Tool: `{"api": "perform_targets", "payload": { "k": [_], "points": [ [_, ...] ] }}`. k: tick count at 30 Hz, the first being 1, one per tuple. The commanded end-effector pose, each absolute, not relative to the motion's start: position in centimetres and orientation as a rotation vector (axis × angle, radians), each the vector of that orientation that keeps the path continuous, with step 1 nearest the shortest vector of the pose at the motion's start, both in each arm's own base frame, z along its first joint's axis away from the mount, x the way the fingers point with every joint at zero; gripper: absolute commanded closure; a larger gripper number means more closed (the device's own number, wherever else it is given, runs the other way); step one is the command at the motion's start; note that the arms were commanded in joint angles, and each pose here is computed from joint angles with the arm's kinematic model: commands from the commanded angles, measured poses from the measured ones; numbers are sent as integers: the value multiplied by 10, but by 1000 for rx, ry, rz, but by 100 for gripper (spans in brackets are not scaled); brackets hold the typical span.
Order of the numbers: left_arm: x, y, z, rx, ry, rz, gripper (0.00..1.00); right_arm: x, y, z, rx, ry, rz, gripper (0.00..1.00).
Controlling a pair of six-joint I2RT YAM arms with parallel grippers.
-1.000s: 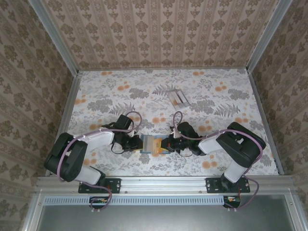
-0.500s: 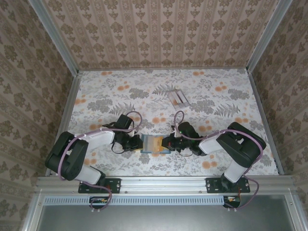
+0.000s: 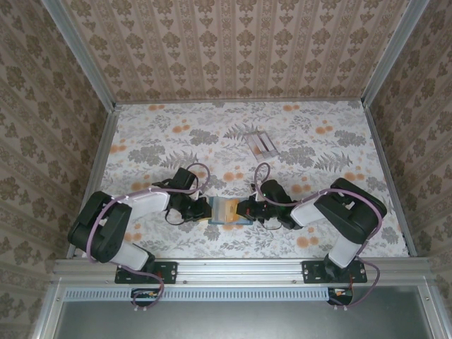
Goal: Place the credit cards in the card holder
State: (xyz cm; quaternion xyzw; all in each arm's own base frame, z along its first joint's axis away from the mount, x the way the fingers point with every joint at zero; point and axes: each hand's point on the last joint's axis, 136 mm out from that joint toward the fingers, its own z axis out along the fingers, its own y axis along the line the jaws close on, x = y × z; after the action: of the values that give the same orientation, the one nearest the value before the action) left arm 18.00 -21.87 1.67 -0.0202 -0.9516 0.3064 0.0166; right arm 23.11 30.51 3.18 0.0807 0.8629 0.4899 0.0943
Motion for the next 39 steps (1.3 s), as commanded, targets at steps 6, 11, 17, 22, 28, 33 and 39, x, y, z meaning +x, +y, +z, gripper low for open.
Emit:
{"api": "perform_targets", "payload": {
  "k": [6,11,17,22,28,33,39],
  "points": [
    [174,-212,2,-32,-2963,862,87,236,303,22,278,2550,1403,100],
    [173,-211,2,-38,-2964,841,87,236,301,25,228,2562,1359,100],
    [172,-208,1,-36,-2965,827,87,229,295,27,135,2614,1288,100],
    [171,-208,0,-34,-2960,825,87,229,295,23,124,2628,1284,100],
    [171,-210,2,-43,-2955,828,87,234,304,21,158,2598,1349,100],
    [171,-210,2,-42,-2956,830,87,236,301,18,173,2599,1321,100],
    [171,-210,1,-47,-2953,824,87,238,300,20,193,2575,1314,100]
  ]
}}
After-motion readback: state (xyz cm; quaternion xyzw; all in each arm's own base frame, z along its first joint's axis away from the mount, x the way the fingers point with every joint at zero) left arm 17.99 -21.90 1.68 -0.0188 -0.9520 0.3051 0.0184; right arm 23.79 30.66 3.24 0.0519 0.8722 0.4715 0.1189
